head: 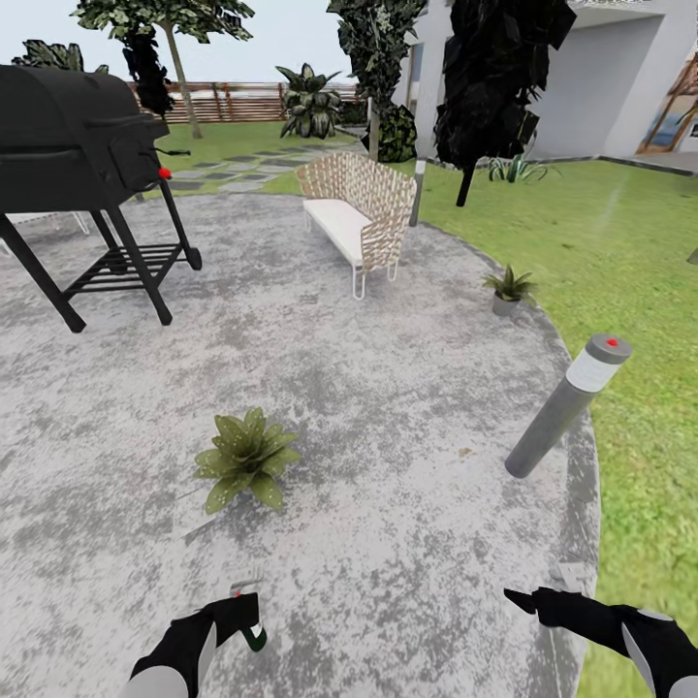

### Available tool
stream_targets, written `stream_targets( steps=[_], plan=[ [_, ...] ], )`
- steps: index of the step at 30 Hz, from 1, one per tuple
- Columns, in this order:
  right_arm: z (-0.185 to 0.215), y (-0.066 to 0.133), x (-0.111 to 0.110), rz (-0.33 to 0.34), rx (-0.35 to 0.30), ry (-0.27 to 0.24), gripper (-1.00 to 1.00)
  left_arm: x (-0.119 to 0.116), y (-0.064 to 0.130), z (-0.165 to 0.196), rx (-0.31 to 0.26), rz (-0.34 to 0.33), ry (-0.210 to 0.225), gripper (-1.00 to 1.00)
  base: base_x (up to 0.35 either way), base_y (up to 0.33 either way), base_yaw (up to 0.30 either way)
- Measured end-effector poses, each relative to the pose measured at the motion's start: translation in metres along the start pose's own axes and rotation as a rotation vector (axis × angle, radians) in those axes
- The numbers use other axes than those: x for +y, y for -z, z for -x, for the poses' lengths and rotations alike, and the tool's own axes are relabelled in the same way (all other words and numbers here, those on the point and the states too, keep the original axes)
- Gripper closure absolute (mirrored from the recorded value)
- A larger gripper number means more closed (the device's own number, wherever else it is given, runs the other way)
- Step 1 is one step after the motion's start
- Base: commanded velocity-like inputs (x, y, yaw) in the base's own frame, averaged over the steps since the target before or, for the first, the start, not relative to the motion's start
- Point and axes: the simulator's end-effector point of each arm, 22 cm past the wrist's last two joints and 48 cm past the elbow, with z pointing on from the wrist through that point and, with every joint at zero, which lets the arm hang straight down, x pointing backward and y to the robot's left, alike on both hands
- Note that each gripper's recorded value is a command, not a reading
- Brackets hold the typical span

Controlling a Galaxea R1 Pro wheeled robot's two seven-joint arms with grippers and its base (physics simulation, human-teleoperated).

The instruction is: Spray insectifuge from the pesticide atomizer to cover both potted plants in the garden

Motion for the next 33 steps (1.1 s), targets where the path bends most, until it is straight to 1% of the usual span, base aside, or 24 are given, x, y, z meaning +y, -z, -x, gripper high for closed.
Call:
stream_targets(
  steps=[7,30,32,33],
  plan=[
    [0.005,0.002,0.001,0.0,-0.012,0.002,-1.0,-0.001,0.003,0.005,-0.011,-0.003,-0.001,1.0,0.0,0.0,0.0],
    [-0.003,-0.025,-0.011,0.001,-0.049,0.015,-1.0,0.004,-0.028,0.002,-0.046,-0.009,-0.007,1.0,0.0,0.0,0.0],
    [-0.003,-0.027,-0.012,0.001,-0.053,0.016,-1.0,0.006,-0.031,0.003,-0.053,-0.007,-0.009,1.0,0.0,0.0,0.0],
    [-0.004,-0.028,-0.013,0.0,-0.054,0.016,-1.0,0.015,-0.031,0.005,-0.06,0.004,-0.013,1.0,0.0,0.0,0.0]
  ],
)
